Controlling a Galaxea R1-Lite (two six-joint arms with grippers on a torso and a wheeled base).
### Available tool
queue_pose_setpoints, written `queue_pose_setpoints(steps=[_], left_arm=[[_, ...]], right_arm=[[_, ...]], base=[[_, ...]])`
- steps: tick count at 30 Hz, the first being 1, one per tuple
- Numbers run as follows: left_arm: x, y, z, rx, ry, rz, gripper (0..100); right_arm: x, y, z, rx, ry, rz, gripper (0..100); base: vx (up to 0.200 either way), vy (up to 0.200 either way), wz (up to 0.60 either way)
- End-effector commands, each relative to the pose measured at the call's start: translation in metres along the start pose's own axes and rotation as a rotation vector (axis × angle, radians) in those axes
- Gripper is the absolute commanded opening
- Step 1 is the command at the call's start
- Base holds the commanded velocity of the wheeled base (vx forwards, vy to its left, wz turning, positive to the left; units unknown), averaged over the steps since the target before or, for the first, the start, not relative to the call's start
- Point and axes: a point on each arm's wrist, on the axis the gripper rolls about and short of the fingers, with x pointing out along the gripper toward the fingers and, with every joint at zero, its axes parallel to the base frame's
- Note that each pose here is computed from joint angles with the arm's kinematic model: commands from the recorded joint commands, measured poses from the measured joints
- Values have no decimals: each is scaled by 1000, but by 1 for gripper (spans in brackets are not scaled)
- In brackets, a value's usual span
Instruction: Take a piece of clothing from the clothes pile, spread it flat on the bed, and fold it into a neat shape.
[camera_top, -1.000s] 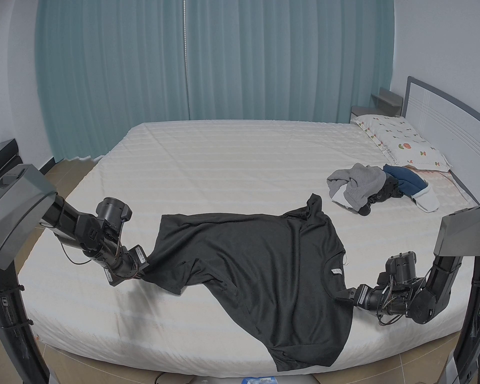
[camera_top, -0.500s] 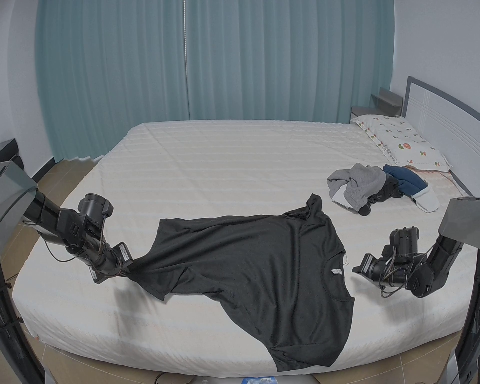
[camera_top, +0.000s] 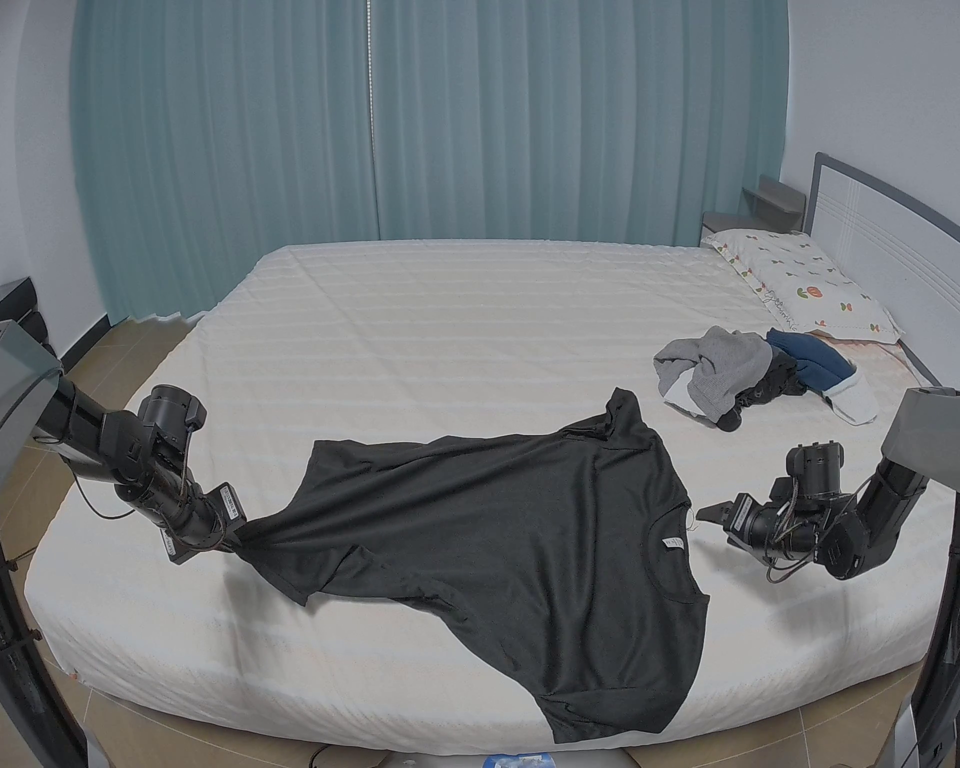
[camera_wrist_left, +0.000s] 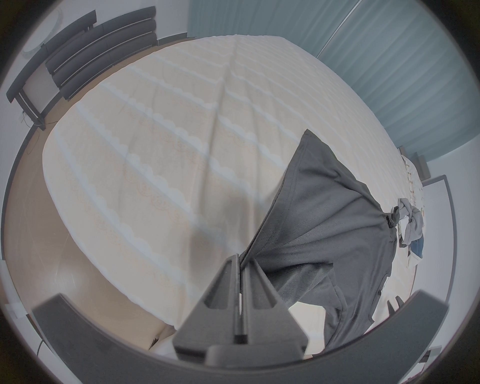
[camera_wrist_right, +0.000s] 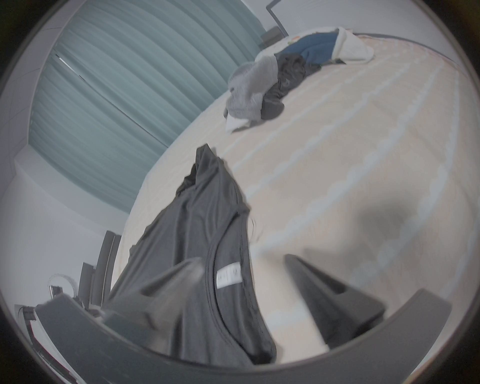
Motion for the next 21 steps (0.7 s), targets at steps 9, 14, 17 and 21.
queue_pose_setpoints(steps=[9, 14, 17, 21], left_arm=[[-9, 14, 1, 9, 37, 10, 0], [-11, 18, 2, 10, 44, 18, 0], [-12, 20, 3, 6, 42, 20, 0], [-12, 20, 4, 6, 38, 19, 0]], right_arm=[[-21, 6, -51, -46, 208, 40, 100], [-7, 6, -62, -65, 251, 25, 0], [-2, 2, -66, -99, 262, 3, 0], [1, -4, -66, -120, 251, -36, 0]], base=[[0, 0, 0], [0, 0, 0], [0, 0, 0], [0, 0, 0]])
